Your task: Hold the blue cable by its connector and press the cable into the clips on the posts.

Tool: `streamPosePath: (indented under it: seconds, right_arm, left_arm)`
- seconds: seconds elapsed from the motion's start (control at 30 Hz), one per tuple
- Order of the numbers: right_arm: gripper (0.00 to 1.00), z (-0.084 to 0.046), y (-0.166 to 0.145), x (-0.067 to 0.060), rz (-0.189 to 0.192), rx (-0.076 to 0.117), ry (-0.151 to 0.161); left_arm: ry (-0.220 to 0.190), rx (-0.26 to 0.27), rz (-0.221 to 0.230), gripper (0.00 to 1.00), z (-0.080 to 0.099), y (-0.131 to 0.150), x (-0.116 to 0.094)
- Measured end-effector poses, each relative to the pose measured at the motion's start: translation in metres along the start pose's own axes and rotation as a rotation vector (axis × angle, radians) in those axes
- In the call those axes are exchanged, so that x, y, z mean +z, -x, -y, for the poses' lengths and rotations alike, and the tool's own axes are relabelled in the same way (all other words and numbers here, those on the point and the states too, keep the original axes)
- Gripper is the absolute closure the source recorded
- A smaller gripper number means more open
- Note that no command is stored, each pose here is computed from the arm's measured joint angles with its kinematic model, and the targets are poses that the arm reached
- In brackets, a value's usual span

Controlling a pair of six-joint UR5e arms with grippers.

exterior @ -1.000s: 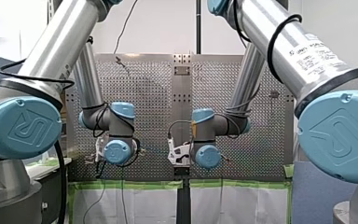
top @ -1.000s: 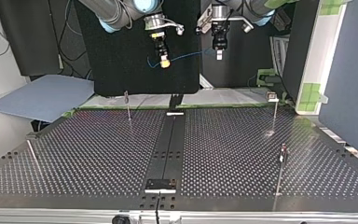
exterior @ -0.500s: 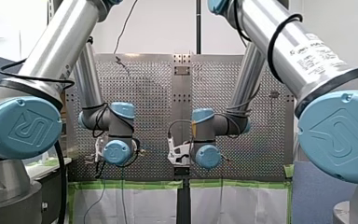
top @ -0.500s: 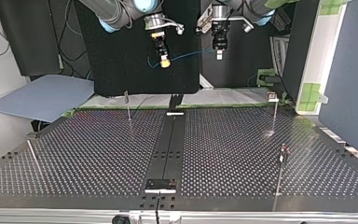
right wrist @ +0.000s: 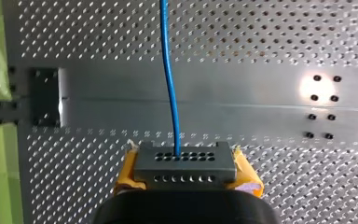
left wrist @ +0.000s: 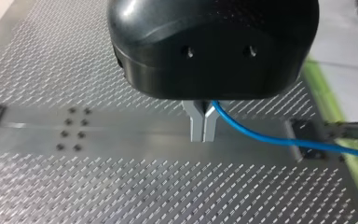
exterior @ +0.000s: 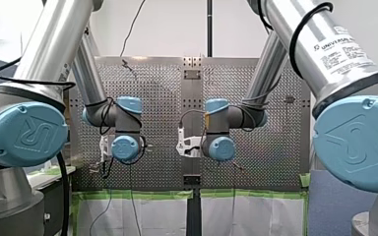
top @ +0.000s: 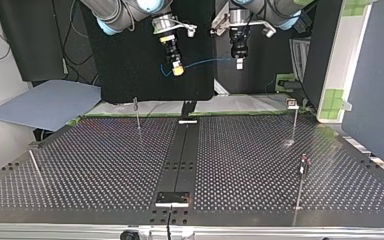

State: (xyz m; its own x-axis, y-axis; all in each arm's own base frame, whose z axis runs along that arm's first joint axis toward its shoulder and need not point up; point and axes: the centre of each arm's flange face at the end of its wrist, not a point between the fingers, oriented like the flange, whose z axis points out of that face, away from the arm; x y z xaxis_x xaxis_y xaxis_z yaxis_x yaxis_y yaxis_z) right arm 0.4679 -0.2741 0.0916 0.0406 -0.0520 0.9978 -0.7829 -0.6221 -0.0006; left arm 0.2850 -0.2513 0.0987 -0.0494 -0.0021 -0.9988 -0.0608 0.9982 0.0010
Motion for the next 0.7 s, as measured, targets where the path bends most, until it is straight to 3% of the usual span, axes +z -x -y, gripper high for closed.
streamPosePath:
  seconds: [0.1, 0.2, 0.43, 0.7]
  right_arm:
    - [1.00, 0.000, -0.015, 0.003, -0.009, 0.029, -0.018]
    - [1.00, -0.001, -0.030, 0.007, -0.022, 0.044, -0.023]
    - [1.00, -0.007, -0.074, 0.018, -0.074, 0.057, -0.017]
    - [1.00, -0.017, -0.147, 0.035, -0.192, 0.068, -0.010]
  left_arm:
    - [0.031, -0.035, 0.016, 1.00, 0.000, 0.012, 0.007]
    - [0.052, -0.068, 0.037, 1.00, 0.001, 0.027, 0.015]
    - [0.068, -0.114, 0.068, 1.00, 0.004, 0.058, 0.025]
    - [0.078, -0.146, 0.102, 1.00, 0.003, 0.095, 0.034]
